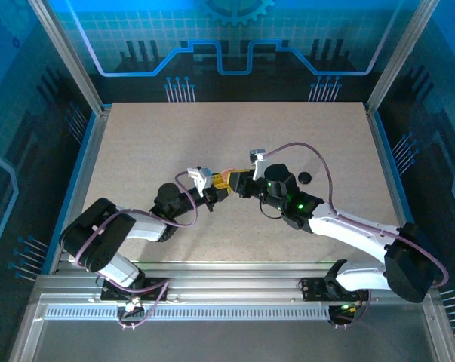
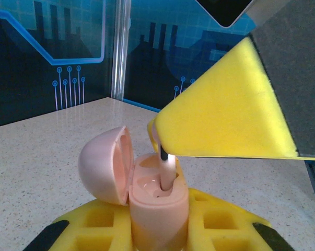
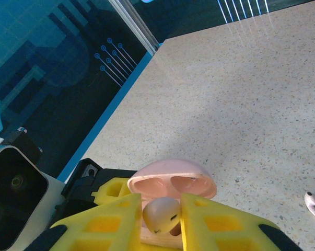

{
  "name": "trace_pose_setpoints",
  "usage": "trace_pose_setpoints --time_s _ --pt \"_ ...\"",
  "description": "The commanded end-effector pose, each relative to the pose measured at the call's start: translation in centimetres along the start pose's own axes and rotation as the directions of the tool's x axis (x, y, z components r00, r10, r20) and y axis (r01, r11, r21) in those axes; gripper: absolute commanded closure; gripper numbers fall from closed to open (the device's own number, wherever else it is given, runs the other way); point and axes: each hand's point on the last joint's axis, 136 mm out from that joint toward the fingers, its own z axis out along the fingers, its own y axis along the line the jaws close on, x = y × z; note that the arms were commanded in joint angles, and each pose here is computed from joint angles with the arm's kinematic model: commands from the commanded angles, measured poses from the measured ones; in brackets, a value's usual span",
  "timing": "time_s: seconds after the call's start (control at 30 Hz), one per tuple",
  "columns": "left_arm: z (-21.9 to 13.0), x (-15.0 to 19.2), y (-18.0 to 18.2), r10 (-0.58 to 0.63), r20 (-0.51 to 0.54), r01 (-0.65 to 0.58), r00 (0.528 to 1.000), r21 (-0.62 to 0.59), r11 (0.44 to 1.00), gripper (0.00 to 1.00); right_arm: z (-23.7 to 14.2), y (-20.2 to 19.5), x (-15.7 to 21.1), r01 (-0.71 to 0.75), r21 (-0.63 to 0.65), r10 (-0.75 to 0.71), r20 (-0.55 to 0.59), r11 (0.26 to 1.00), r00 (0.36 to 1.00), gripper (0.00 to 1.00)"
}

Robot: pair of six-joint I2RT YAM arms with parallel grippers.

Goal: Insert the wireless bluetooth earbuds into the charging case

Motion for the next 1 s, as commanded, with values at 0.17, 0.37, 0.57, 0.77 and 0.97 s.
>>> trace_pose_setpoints --time_s 0.17,0.37,0.57,0.77,0.97 --pt "0.1 -3.3 -0.7 0.051 0.097 -0.053 0.994 0.02 0.998 0.84 -0.1 -0.3 0.8 0.02 0.022 -0.019 -0.022 1.0 1.0 0.7" --pt "0.1 -3.4 -0.9 0.049 0.099 -0.052 0.994 0.026 0.998 0.84 -0.1 -0.1 0.6 0.022 0.014 -0.022 -0.019 1.0 1.0 0.65" --pt "-0.1 -3.8 -1.0 0.059 0.109 -0.062 0.992 0.025 0.998 0.84 -0.5 -0.2 0.6 0.027 0.032 -0.026 -0.023 0.999 0.999 0.58" --pt "-0.2 -3.7 -1.1 0.061 0.106 -0.064 0.992 0.025 0.998 0.84 -1.3 -0.2 -0.2 0.04 0.044 -0.04 -0.002 0.998 0.999 0.49" --pt "-0.2 -3.8 -1.0 0.081 0.106 -0.084 0.991 0.02 0.996 0.84 -3.2 0.6 -2.0 0.058 0.045 -0.06 0.038 0.997 0.997 0.47"
